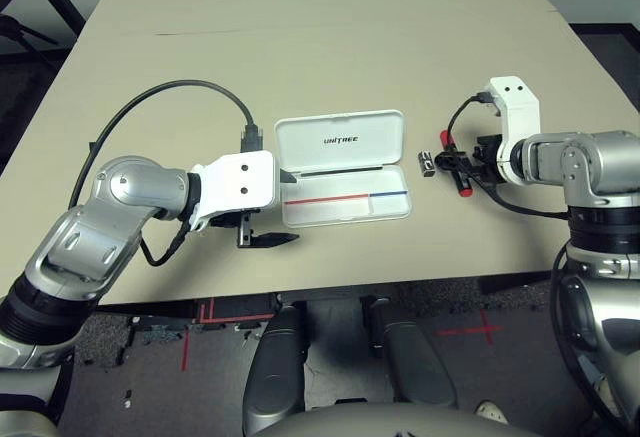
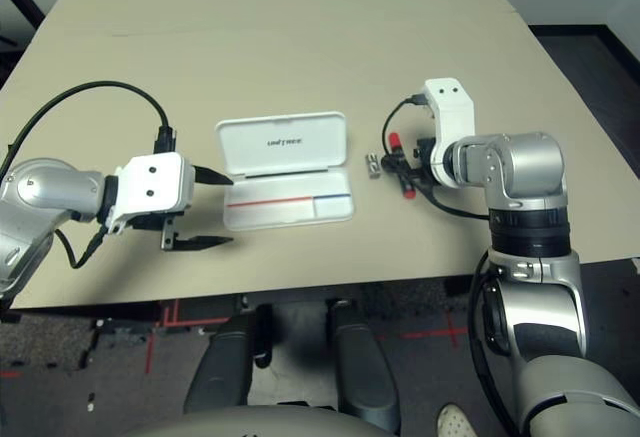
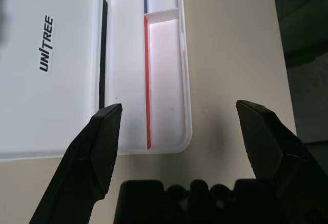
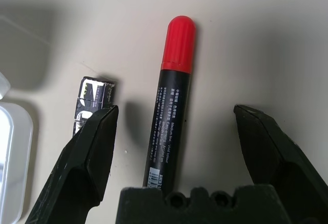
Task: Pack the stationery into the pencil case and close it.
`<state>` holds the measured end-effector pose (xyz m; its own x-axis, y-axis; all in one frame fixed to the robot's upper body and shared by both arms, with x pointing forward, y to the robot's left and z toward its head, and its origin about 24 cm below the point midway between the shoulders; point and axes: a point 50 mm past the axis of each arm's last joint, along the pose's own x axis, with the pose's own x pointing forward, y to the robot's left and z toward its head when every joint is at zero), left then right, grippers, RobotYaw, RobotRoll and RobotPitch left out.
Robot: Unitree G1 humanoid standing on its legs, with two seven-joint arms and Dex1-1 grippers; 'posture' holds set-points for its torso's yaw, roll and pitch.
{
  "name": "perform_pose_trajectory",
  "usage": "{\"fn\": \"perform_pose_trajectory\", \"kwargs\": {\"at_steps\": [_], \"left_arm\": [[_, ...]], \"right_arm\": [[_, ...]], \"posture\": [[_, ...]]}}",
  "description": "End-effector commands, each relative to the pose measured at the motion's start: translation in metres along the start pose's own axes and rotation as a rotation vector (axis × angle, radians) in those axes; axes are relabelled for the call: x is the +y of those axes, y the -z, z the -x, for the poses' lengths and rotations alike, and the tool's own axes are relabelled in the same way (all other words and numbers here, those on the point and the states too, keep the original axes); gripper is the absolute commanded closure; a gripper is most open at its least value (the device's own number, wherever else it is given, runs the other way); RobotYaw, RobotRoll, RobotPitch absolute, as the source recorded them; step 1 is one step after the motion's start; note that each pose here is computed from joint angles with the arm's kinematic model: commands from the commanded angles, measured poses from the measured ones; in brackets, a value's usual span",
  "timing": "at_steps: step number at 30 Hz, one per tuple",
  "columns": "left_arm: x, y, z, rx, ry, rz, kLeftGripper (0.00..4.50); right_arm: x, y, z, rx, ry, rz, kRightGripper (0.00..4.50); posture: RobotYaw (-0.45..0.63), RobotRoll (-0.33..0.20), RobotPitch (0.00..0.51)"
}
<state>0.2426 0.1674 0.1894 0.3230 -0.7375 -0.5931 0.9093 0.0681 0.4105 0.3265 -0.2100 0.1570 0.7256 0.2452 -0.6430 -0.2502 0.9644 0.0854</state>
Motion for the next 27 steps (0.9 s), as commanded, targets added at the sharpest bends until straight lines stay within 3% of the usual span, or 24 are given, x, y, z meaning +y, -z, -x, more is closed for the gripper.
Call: {"fn": "perform_pose_trajectory", "kwargs": {"at_steps": [1,4,7,16,21,27], "left_arm": [[-0.003,0.000,-0.001,-0.004,0.006,0.006,0.02],[-0.003,0.000,-0.001,-0.007,0.003,0.005,0.02],[-0.003,0.000,-0.001,-0.010,0.001,0.003,0.00],[-0.004,0.001,-0.002,-0.010,0.005,0.001,0.00],[-0.003,0.001,-0.002,-0.010,0.008,-0.001,0.00],[-0.003,0.002,-0.002,-0.005,0.015,-0.005,0.00]], "right_arm": [[-0.006,0.018,-0.011,0.083,0.024,-0.034,0.00],[-0.007,0.018,-0.011,0.084,0.027,-0.026,0.00],[-0.009,0.017,-0.010,0.077,0.044,-0.011,0.65],[-0.016,0.011,-0.004,0.062,0.052,0.008,3.99],[-0.020,0.000,0.003,0.050,0.042,0.060,4.02],[-0.031,-0.024,0.024,0.025,-0.068,0.298,4.02]], "posture": [[0.08,0.000,0.228],[0.08,0.000,0.226],[0.08,0.000,0.226],[0.08,0.000,0.226],[0.07,0.000,0.224],[0.07,0.000,0.220]]}}
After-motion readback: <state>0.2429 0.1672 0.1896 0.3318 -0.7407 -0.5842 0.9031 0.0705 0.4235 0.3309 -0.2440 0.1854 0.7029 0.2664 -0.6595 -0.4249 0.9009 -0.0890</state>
